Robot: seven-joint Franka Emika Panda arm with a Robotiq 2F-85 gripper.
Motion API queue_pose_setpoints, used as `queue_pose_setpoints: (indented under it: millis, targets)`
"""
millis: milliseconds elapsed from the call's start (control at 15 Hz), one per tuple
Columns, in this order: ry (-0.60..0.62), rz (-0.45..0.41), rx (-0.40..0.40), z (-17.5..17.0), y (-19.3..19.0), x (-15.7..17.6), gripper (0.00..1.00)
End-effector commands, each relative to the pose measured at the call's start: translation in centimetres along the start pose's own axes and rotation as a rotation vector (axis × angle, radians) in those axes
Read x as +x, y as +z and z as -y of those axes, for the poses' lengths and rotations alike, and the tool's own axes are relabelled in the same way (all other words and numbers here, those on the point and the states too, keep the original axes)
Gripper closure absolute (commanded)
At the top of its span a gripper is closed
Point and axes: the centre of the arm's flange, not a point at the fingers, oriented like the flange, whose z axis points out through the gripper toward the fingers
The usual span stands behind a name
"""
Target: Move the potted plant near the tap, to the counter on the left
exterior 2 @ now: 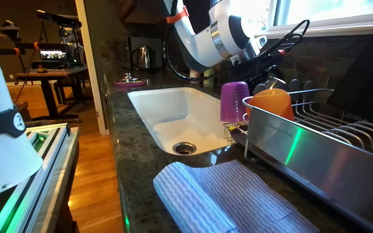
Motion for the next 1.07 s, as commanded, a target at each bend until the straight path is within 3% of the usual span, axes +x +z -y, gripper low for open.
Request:
queue_pose_setpoints:
  millis: [0, 467, 867, 1000]
  targets:
    - [-0.003, -0.058, -0.04, 0.5, -0.2, 1.3, 0.0]
    - [-0.042, -0.071, 0.037, 1.7, -0.6, 2.8, 0.0]
    - [-0.063, -0.076, 0.007, 1.0, -0.3, 3.3, 0.01]
    - [-0.071, -0.072, 0.005, 0.8, 0.3, 3.4, 0.07]
